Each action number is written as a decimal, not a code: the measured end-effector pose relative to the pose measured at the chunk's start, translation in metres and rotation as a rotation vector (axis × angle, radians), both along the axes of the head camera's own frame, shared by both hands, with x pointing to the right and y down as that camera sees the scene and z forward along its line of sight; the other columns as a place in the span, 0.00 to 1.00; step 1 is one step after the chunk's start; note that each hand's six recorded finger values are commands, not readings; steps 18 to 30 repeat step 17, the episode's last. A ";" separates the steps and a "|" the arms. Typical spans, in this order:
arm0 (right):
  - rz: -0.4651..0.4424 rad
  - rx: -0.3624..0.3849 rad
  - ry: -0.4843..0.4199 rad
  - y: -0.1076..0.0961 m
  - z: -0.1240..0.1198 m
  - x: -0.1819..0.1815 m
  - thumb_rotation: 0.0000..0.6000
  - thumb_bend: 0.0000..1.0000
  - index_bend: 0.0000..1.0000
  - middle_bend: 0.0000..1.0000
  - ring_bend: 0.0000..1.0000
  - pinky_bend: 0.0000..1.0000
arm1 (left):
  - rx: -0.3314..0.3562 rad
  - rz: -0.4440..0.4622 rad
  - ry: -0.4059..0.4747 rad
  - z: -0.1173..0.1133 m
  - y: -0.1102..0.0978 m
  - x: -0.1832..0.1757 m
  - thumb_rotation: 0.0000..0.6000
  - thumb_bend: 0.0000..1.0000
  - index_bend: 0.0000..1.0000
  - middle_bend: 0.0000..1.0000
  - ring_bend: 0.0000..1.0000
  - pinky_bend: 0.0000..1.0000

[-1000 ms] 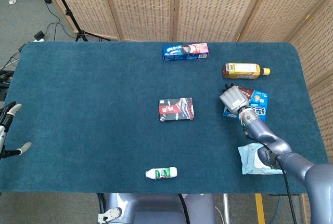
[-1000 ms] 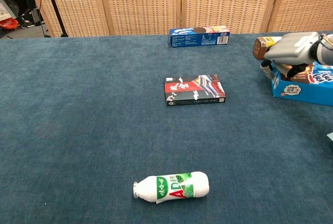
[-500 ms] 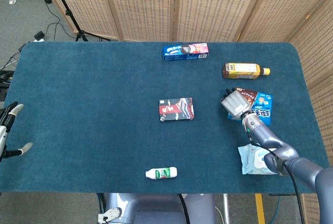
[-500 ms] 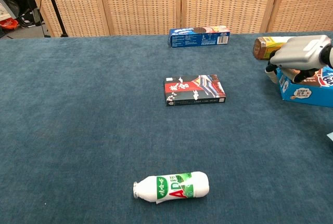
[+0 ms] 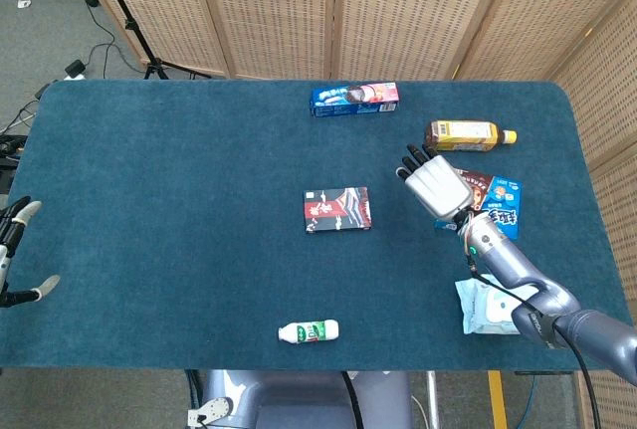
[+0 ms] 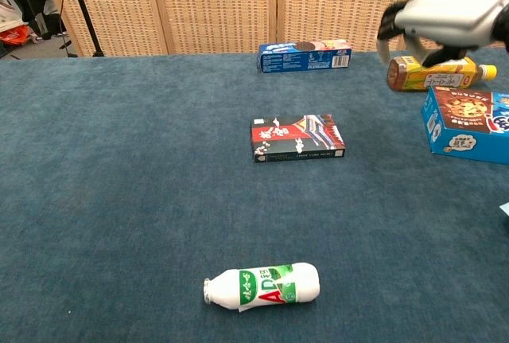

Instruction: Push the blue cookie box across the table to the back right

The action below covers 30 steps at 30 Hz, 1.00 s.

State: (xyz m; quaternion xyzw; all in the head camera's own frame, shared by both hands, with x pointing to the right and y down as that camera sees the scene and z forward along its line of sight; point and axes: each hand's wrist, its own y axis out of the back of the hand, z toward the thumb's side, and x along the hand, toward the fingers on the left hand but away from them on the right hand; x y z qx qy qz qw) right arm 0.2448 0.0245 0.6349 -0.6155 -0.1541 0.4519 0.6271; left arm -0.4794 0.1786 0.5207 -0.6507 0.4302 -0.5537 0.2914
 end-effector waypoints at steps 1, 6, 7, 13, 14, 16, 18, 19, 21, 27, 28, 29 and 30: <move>-0.004 0.033 -0.042 -0.001 -0.013 -0.001 1.00 0.70 0.31 0.17 0.07 0.14 | 0.004 -0.001 0.000 -0.001 0.001 0.000 1.00 0.20 0.00 0.00 0.00 0.00; 0.008 0.187 -0.242 0.004 -0.086 0.017 1.00 0.08 0.09 0.00 0.00 0.00 | 0.030 -0.008 -0.012 -0.008 0.008 -0.004 1.00 0.20 0.00 0.00 0.00 0.00; 0.022 0.196 -0.264 0.008 -0.094 0.023 1.00 0.05 0.09 0.00 0.00 0.00 | 0.032 -0.010 -0.015 -0.009 0.011 -0.005 1.00 0.20 0.00 0.00 0.00 0.00; 0.219 0.108 -0.386 0.047 -0.119 0.070 1.00 0.00 0.04 0.00 0.00 0.00 | 0.032 -0.027 -0.037 -0.007 0.027 -0.011 1.00 0.18 0.00 0.00 0.00 0.00; 0.274 0.090 -0.405 0.057 -0.122 0.083 1.00 0.00 0.04 0.00 0.00 0.00 | 0.033 -0.027 -0.044 -0.007 0.028 -0.012 1.00 0.18 0.00 0.00 0.00 0.00; 0.354 0.078 -0.425 0.072 -0.125 0.103 1.00 0.00 0.02 0.00 0.00 0.00 | 0.035 -0.029 -0.064 -0.006 0.032 -0.014 1.00 0.17 0.00 0.00 0.00 0.00; 0.404 0.076 -0.432 0.082 -0.127 0.116 1.00 0.00 0.02 0.00 0.00 0.00 | 0.038 -0.031 -0.074 -0.006 0.034 -0.015 1.00 0.17 0.00 0.00 0.00 0.00; 0.404 0.076 -0.432 0.082 -0.127 0.116 1.00 0.00 0.02 0.00 0.00 0.00 | 0.038 -0.031 -0.074 -0.006 0.034 -0.015 1.00 0.17 0.00 0.00 0.00 0.00; 0.404 0.076 -0.432 0.082 -0.127 0.116 1.00 0.00 0.02 0.00 0.00 0.00 | 0.038 -0.031 -0.074 -0.006 0.034 -0.015 1.00 0.17 0.00 0.00 0.00 0.00; 0.404 0.076 -0.432 0.082 -0.127 0.116 1.00 0.00 0.02 0.00 0.00 0.00 | 0.038 -0.031 -0.074 -0.006 0.034 -0.015 1.00 0.17 0.00 0.00 0.00 0.00; 0.404 0.076 -0.432 0.082 -0.127 0.116 1.00 0.00 0.02 0.00 0.00 0.00 | 0.038 -0.031 -0.074 -0.006 0.034 -0.015 1.00 0.17 0.00 0.00 0.00 0.00; 0.404 0.076 -0.432 0.082 -0.127 0.116 1.00 0.00 0.02 0.00 0.00 0.00 | 0.038 -0.031 -0.074 -0.006 0.034 -0.015 1.00 0.17 0.00 0.00 0.00 0.00; 0.404 0.076 -0.432 0.082 -0.127 0.116 1.00 0.00 0.02 0.00 0.00 0.00 | 0.038 -0.031 -0.074 -0.006 0.034 -0.015 1.00 0.17 0.00 0.00 0.00 0.00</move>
